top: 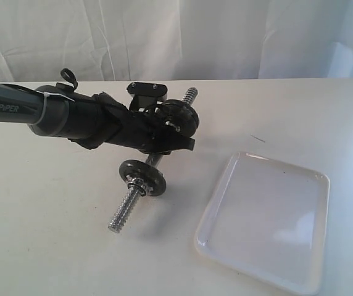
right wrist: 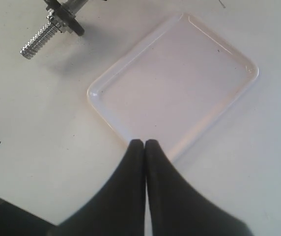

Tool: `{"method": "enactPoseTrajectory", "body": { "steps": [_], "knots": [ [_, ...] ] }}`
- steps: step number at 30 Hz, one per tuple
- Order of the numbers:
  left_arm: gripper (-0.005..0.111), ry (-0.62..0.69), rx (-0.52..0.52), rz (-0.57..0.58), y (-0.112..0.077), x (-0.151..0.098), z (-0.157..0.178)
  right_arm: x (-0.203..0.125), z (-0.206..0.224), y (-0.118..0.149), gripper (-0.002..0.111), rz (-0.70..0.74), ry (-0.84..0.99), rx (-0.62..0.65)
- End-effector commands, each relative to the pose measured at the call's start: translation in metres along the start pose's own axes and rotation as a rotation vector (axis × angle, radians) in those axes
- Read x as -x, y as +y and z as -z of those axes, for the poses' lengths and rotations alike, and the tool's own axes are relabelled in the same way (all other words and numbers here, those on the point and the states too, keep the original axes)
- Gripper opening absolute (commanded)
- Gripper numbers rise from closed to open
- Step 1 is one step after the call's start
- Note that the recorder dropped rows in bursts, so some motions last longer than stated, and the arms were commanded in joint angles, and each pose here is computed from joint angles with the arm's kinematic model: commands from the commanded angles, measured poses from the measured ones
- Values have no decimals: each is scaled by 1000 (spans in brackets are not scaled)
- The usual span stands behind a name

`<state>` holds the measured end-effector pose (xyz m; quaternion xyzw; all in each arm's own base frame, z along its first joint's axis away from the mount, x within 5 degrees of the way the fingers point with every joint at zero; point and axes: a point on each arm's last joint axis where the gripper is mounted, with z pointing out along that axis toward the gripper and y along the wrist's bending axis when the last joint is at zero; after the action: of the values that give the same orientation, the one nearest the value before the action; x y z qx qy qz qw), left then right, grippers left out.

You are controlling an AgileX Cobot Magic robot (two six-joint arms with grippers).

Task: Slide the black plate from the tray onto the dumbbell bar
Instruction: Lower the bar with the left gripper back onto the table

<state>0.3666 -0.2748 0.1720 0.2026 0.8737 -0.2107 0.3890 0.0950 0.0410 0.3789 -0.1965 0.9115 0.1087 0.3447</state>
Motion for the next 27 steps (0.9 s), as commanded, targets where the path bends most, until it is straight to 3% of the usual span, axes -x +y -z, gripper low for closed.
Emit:
{"method": "enactPoseTrajectory", "body": {
  "steps": [1, 27],
  "knots": [
    [0, -175, 31, 28, -6, 43, 27, -1, 1, -1, 0, -1, 3, -10],
    [0, -93, -64, 45, -14, 36, 26, -2, 1, -1, 0, 3, 4, -10]
  ]
}}
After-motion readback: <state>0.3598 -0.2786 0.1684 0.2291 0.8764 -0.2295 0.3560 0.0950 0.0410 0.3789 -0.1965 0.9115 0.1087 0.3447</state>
